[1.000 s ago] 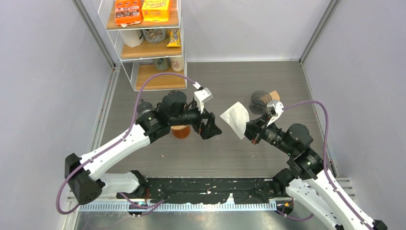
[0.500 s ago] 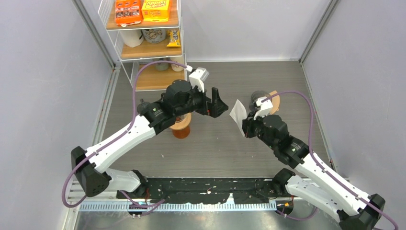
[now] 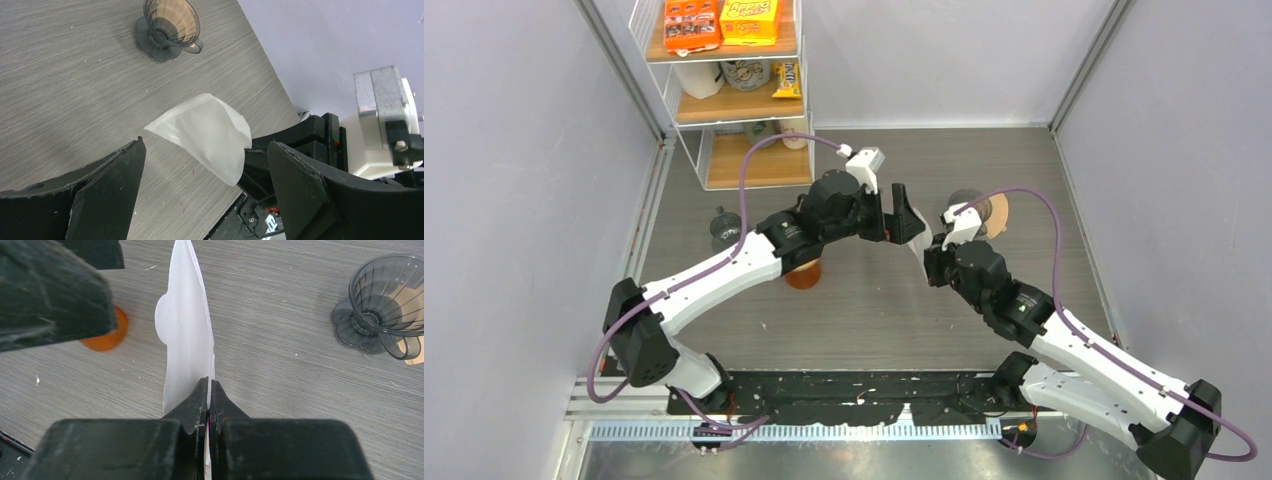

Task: Place the coffee filter in the dripper

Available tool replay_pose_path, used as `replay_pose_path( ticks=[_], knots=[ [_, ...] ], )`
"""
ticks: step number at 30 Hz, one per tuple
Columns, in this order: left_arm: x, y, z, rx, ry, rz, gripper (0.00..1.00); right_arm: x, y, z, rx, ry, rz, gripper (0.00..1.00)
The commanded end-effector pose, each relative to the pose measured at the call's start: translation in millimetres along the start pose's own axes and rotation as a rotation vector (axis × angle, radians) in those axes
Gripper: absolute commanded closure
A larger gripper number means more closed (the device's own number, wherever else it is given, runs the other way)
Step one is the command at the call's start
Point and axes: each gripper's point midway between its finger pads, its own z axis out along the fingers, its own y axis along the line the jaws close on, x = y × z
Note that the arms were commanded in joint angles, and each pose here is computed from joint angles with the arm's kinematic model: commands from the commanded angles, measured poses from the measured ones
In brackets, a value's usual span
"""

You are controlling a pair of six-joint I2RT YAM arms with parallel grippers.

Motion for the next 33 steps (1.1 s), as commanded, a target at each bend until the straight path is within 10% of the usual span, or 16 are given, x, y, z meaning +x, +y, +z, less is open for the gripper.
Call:
replay_pose_path(
  ticks=[1,33],
  knots=[
    [-23.4,-20.5,8.6,0.023,-0.082,-0.004,0.01,-29.7,6.3,-1.4,0.001,-0.086,0.006,0.95],
    [2.4,25.4,7.3,-0.245,-0.052,0.135,0.07,-36.5,-3.6,-10.5,0.077,-0.080,0.045,0.95]
  ],
)
